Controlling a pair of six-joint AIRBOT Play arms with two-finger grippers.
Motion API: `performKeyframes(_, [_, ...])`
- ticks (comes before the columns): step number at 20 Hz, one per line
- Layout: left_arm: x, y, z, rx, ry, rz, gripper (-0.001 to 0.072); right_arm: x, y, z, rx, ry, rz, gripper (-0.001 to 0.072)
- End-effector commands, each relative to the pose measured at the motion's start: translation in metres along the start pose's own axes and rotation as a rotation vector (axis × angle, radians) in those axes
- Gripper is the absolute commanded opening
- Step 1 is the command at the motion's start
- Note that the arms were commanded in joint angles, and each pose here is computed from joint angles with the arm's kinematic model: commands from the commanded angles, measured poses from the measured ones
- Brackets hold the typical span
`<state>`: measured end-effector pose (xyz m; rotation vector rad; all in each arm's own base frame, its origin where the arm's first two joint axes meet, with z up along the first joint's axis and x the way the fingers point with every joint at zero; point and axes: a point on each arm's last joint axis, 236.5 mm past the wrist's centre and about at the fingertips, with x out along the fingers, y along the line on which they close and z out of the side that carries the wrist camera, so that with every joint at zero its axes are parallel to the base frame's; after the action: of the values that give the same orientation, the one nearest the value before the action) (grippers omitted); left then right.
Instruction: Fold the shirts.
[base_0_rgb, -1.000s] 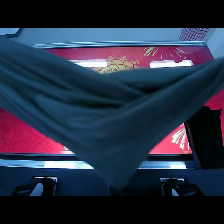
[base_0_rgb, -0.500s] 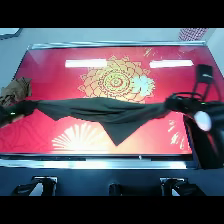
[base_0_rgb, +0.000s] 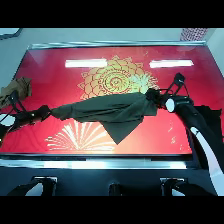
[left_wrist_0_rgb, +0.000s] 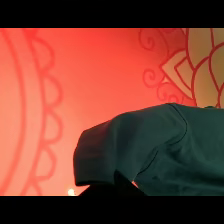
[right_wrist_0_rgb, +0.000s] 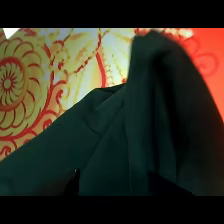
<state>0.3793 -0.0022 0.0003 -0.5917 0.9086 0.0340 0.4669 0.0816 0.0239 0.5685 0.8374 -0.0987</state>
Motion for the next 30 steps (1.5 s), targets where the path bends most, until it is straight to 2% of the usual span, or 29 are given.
performKeyframes(1, [0.006, 0.002, -0.004, 0.051, 0.017, -0.003, 0.0026, -0.048, -0.010, -0.039, -0.326, 0.227, -0.049, 0.0597])
performKeyframes(2, [0.006, 0.002, -0.004, 0.054, 0.018, 0.000, 0.0026, -0.070, -0.023, -0.061, -0.337, 0.333, -0.089, 0.0673])
performKeyframes(4, [0.006, 0.003, -0.004, 0.055, 0.017, 0.000, 0.0026, -0.106, -0.047, -0.125, -0.324, 0.629, -0.140, 0.0675])
performKeyframes(5, [0.006, 0.003, -0.004, 0.055, 0.017, 0.000, 0.0026, -0.112, -0.049, -0.158, -0.298, 0.743, -0.106, 0.0674])
performKeyframes(7, [0.006, 0.002, -0.004, 0.054, 0.018, 0.000, 0.0026, -0.106, -0.036, -0.216, -0.122, 0.873, 0.012, 0.0668])
performKeyframes(9, [0.006, 0.002, -0.005, 0.055, 0.021, 0.000, 0.0026, -0.085, -0.013, -0.246, 0.129, 0.877, 0.128, 0.0606])
performKeyframes(11, [0.006, 0.002, -0.005, 0.054, 0.020, 0.000, 0.0026, -0.064, -0.007, -0.253, 0.263, 0.831, 0.163, 0.0603])
performKeyframes(15, [0.006, 0.002, -0.005, 0.054, 0.020, 0.000, 0.0026, -0.035, 0.015, -0.279, 0.279, 0.798, 0.162, 0.0603])
performKeyframes(19, [0.006, 0.002, -0.005, 0.053, 0.020, -0.001, 0.0026, -0.010, 0.051, -0.277, 0.371, 0.678, 0.216, 0.0602])
performKeyframes(21, [0.006, 0.002, -0.005, 0.053, 0.020, -0.001, 0.0026, -0.007, 0.064, -0.282, 0.342, 0.667, 0.229, 0.0594])
performKeyframes(22, [0.006, 0.002, -0.005, 0.053, 0.020, -0.001, 0.0026, -0.005, 0.069, -0.282, 0.336, 0.655, 0.234, 0.0538])
performKeyframes(23, [0.006, 0.002, -0.005, 0.053, 0.020, -0.001, 0.0026, -0.002, 0.073, -0.279, 0.333, 0.638, 0.241, 0.0519])
performKeyframes(24, [0.006, 0.002, -0.005, 0.053, 0.020, -0.001, 0.0026, -0.003, 0.077, -0.275, 0.316, 0.632, 0.255, 0.0264])
performKeyframes(25, [0.005, 0.001, -0.003, 0.055, 0.016, -0.002, 0.0026, -0.006, 0.082, -0.268, 0.279, 0.630, 0.285, 0.0047])
performKeyframes(28, [-0.016, -0.016, 0.019, 0.092, -0.025, -0.032, 0.0026, -0.024, 0.091, -0.208, 0.011, 0.534, 0.375, 0.0046])
performKeyframes(30, [-0.057, -0.050, 0.062, 0.183, -0.156, -0.080, 0.0025, -0.055, 0.089, -0.127, -0.207, 0.356, 0.370, 0.0046])
